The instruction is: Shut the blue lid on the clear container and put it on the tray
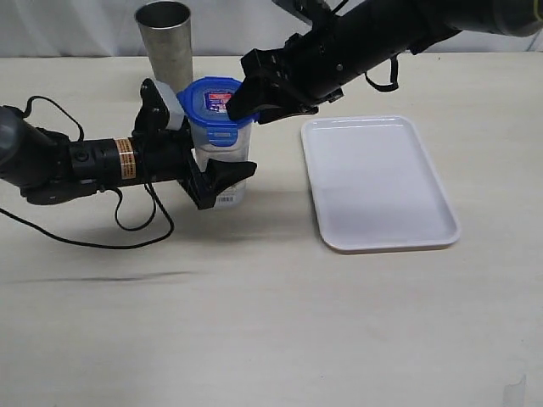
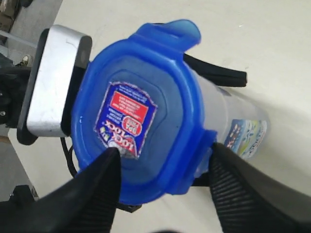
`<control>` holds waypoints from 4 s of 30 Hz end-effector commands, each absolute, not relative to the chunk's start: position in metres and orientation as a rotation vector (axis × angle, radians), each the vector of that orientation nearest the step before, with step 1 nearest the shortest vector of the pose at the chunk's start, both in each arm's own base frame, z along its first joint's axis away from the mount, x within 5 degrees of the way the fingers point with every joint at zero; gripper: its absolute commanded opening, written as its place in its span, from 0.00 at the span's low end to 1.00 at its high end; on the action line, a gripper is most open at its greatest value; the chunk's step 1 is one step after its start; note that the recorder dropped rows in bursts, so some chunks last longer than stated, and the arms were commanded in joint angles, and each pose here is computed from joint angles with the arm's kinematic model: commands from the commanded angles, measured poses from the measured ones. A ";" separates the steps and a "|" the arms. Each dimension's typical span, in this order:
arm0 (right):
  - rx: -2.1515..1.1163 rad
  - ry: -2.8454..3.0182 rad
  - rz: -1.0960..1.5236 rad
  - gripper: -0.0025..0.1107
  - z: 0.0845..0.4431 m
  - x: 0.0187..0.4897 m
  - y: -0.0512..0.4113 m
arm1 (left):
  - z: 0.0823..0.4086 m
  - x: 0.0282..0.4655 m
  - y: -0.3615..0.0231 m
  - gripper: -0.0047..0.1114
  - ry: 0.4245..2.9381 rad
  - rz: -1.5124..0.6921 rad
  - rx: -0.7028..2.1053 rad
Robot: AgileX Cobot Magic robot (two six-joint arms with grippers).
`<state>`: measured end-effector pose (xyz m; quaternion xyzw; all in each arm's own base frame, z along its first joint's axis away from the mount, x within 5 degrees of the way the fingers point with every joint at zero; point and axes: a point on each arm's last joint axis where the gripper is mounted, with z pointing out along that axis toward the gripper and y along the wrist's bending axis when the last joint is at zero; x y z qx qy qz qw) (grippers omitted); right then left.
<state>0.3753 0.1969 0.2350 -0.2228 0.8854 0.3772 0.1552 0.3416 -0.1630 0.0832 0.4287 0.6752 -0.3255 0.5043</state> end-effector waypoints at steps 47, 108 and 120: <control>-1.717 2.004 -0.036 0.44 0.287 0.270 0.282 | 0.079 0.302 -0.158 0.04 1.555 -0.894 1.050; -1.728 2.030 -0.162 0.46 0.288 0.242 0.280 | 0.080 0.301 -0.158 0.04 1.499 -0.858 1.090; -1.508 2.053 0.344 0.46 0.344 0.242 0.239 | 0.080 0.300 -0.159 0.04 1.193 -0.569 1.361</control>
